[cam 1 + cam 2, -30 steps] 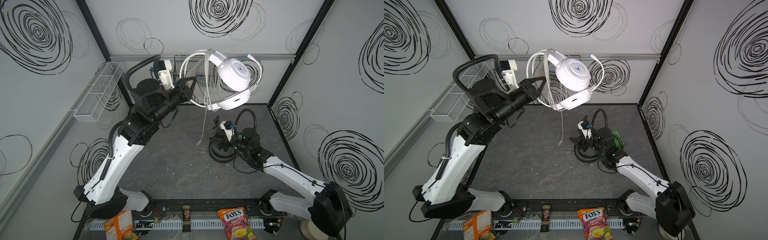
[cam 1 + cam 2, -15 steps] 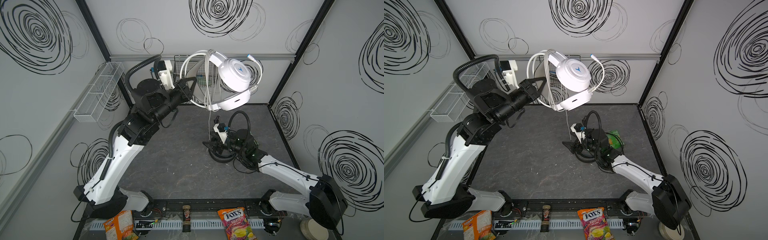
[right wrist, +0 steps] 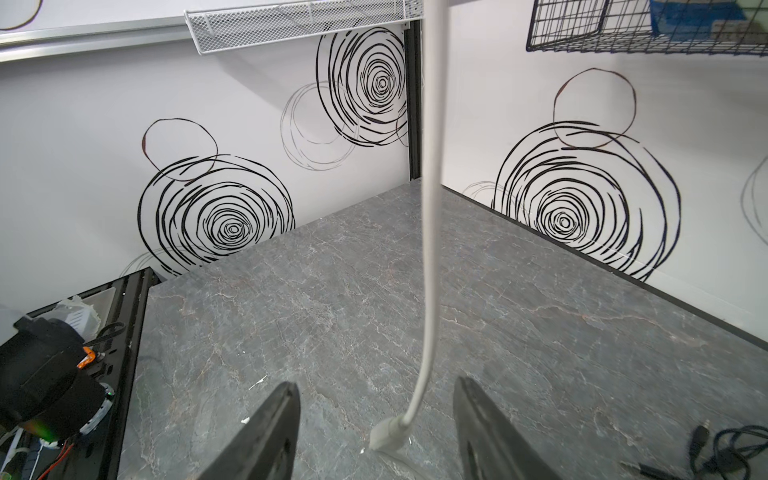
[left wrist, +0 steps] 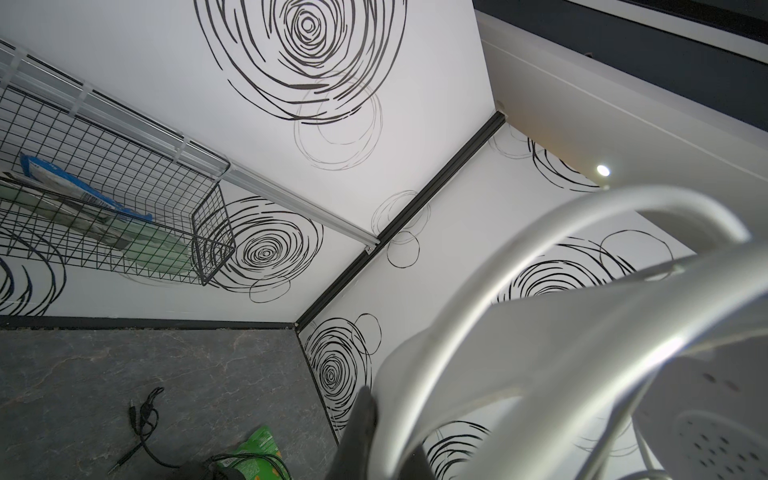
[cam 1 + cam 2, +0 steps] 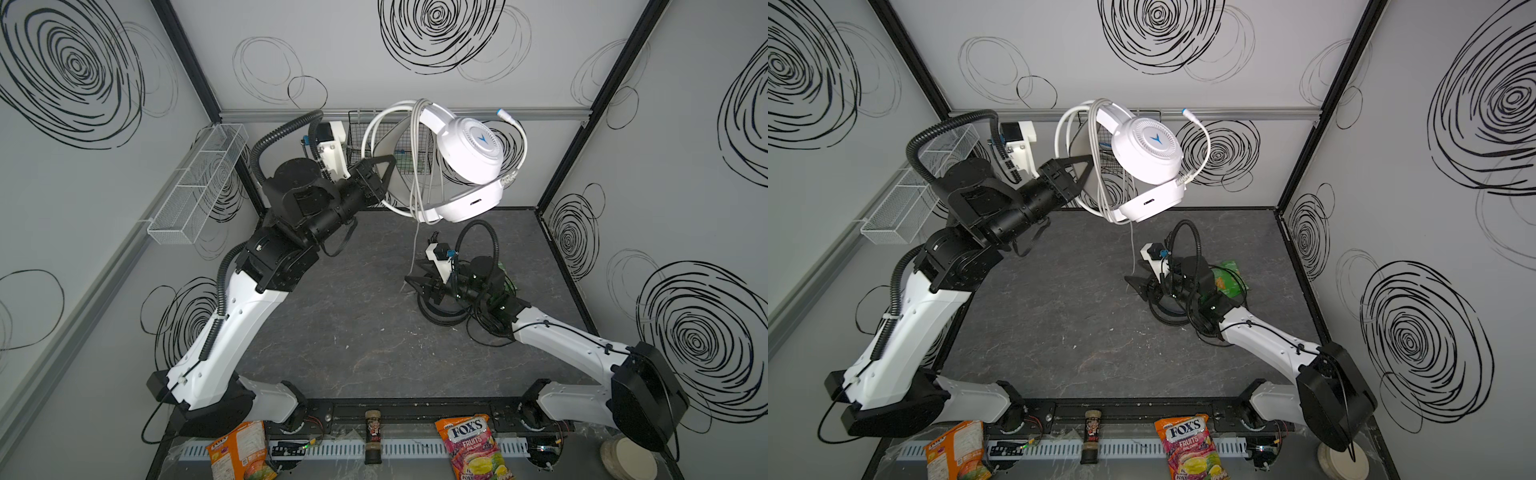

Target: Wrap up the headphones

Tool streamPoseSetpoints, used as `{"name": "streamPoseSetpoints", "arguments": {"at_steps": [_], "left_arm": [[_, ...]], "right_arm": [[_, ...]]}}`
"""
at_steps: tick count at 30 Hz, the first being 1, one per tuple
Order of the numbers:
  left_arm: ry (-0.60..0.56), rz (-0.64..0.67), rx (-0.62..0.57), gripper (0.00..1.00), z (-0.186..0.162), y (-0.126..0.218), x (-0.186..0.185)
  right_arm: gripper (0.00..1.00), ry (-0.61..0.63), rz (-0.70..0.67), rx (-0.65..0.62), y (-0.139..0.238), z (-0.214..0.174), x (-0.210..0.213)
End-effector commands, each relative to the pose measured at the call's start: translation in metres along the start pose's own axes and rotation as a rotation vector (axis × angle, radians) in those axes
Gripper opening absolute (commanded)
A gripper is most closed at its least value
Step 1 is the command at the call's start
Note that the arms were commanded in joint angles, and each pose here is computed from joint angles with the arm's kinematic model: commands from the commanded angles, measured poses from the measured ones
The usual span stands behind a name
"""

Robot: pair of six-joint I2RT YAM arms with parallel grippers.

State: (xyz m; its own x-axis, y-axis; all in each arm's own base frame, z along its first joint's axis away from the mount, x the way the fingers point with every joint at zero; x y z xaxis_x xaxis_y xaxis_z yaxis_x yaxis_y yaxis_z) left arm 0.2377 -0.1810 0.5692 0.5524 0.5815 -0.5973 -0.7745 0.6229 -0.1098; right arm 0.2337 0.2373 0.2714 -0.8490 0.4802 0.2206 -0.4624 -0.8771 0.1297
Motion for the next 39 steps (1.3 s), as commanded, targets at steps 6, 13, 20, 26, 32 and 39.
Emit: {"name": "streamPoseSetpoints", "arguments": {"at_steps": [6,13,20,26,32,39], "left_arm": [[0.052,-0.119,-0.113,0.00,0.028,0.029,-0.026],[0.055,-0.130,-0.109,0.00,0.027,0.025,-0.027],[0.057,-0.112,-0.112,0.00,0.030,0.020,-0.018],[0.054,-0.042,-0.163,0.00,0.046,0.022,0.002],[0.031,0.133,-0.248,0.00,0.067,0.030,0.030],[-0.093,0.353,-0.277,0.00,0.072,0.036,0.058]], "right_arm": [[0.63,0.040,0.047,-0.080,-0.010,0.026,0.012],[0.39,0.041,0.049,-0.069,-0.010,0.023,0.014],[0.09,0.057,0.048,-0.046,-0.002,0.017,0.016],[0.01,0.079,0.062,0.007,0.008,0.008,0.020],[0.00,0.134,0.108,0.067,0.011,0.007,0.033],[0.00,0.253,0.155,0.132,0.016,0.015,0.058]]}}
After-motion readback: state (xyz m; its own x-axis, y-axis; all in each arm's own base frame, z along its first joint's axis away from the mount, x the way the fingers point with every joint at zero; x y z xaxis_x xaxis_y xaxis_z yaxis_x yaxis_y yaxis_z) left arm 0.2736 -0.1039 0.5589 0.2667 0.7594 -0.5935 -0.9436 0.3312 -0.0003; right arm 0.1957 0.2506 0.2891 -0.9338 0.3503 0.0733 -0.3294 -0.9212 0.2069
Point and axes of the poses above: each gripper's point midway between its finger pads, its own y axis back along the fingers, its own x axis along the line the jaws close on, z = x × y, the point moved 9 cm from there along y, back along the fingers, and after that the axes turned 8 degrees about -y, right-handed, at the moved point
